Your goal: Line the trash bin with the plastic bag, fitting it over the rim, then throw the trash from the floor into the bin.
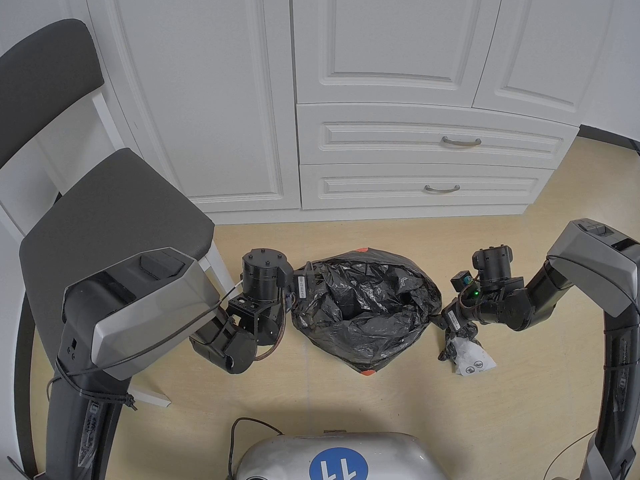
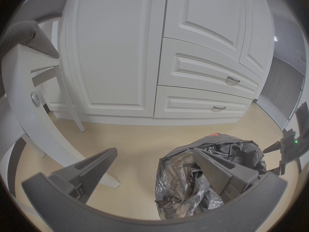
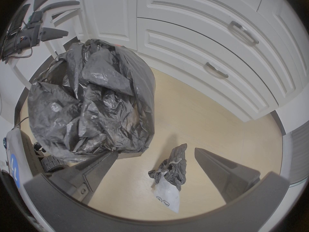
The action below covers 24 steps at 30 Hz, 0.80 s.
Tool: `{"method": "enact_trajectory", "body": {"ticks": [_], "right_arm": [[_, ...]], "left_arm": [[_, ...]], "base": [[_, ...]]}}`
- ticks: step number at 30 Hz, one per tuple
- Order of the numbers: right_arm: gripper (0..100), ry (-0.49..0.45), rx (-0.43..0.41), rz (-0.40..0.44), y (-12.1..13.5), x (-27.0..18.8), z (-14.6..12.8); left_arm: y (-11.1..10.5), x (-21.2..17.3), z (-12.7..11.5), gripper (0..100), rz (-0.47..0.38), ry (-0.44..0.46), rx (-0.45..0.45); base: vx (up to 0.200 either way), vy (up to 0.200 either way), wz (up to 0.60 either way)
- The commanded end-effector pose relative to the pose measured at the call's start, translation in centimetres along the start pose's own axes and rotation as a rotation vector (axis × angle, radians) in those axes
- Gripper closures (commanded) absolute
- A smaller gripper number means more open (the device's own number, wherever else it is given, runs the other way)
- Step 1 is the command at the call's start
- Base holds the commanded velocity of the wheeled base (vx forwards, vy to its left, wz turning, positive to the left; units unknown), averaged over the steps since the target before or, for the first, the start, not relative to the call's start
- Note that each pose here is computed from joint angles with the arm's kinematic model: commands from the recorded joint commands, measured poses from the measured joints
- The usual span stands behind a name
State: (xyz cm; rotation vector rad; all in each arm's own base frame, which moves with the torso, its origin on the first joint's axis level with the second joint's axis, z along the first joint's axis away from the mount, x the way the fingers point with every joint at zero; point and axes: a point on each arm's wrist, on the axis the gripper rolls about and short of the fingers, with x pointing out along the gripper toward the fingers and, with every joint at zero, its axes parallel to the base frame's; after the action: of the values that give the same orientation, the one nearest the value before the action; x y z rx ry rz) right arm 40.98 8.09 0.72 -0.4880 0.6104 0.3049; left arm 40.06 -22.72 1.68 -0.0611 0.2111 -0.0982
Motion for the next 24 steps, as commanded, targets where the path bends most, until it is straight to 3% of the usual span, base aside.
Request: {"method": "enact_trajectory", "body": {"ticks": [1, 15, 20, 24], "right_arm": [[0, 0.02, 0.022, 0.004, 0.2, 1.6, -0.8], [0, 0.022, 0.097, -0.001, 0.3, 4.0, -1.3], [0, 0.004, 0.048, -0.026, -1.4, 0.1, -0.2], [0, -0.035, -0.01, -0.067, -3.1, -5.5, 0.9]], "left_arm": [[0.1, 0.1, 0.0, 0, 0.004, -0.002, -0.002], [0.1, 0.3, -0.5, 0, 0.005, 0.007, 0.002], [0.0, 0.0, -0.5, 0, -0.001, -0.005, -0.003], [-0.1, -0.5, -0.7, 0, -0.009, -0.004, 0.001]], "base": [[0.0, 0.0, 0.0], [0.0, 0.0, 0.0], [0.0, 0.0, 0.0], [0.0, 0.0, 0.0]]}}
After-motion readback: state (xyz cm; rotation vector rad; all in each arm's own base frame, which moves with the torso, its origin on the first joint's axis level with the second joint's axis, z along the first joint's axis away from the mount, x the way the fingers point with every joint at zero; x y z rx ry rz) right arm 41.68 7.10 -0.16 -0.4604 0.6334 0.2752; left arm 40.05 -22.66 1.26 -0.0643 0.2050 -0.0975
